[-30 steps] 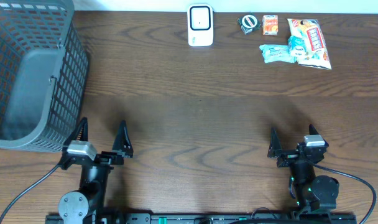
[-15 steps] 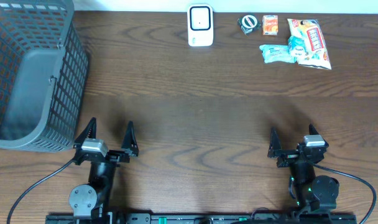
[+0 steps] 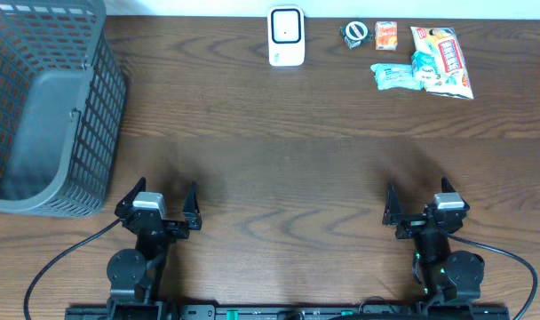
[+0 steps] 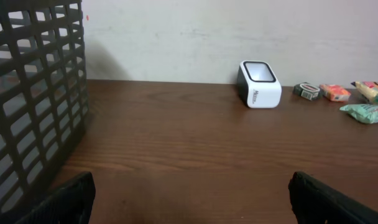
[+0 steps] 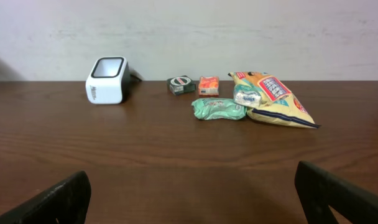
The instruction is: Scan the item barcode
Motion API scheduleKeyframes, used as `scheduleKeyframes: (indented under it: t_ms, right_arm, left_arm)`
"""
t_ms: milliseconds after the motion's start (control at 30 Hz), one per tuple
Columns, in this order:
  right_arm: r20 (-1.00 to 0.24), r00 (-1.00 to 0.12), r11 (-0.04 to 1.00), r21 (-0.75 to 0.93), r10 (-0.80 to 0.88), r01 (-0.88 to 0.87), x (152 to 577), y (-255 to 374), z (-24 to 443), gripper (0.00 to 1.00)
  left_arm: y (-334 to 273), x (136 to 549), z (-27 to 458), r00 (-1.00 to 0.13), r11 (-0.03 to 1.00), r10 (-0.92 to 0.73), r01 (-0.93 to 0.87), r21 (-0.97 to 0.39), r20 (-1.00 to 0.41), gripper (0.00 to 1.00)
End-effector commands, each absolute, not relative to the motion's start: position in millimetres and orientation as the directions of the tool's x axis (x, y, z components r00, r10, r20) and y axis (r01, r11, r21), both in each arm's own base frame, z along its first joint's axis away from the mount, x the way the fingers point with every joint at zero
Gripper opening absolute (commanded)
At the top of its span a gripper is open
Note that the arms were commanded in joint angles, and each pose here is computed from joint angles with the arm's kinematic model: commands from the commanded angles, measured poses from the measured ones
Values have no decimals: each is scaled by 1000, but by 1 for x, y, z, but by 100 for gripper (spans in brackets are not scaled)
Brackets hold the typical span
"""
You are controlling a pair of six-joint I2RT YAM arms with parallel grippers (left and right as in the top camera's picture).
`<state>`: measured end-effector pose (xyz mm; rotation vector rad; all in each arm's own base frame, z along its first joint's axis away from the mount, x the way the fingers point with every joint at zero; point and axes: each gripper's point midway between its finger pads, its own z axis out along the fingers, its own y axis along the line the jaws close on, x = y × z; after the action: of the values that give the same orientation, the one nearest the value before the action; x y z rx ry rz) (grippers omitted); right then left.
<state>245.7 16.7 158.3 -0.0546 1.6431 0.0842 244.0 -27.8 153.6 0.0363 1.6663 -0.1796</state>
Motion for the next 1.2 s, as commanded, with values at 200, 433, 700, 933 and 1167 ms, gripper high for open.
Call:
scheduleKeyframes:
  t_ms: [200, 433, 700, 933, 1167]
  right_arm:
    - [-997, -72, 997, 25, 20, -70, 246, 13, 158, 99]
    - [-997, -72, 997, 25, 20, -70, 246, 13, 158, 99]
    - [-997, -72, 997, 25, 20, -70, 246, 13, 158, 99]
    - [-997, -72, 997, 25, 20, -70, 246, 13, 158, 99]
    - [-997, -72, 997, 25, 20, -70, 246, 13, 158, 99]
  left_arm:
    - [-33, 242, 139, -156, 986, -55, 147, -78, -986, 98]
    - [-28, 242, 137, -159, 991, -55, 116, -74, -986, 98]
    - [-25, 242, 137, -160, 992, -56, 102, -73, -986, 98]
    - [-21, 243, 136, -164, 992, -89, 71, -101, -982, 98]
    - [-22, 243, 136, -161, 995, -39, 87, -53, -986, 98]
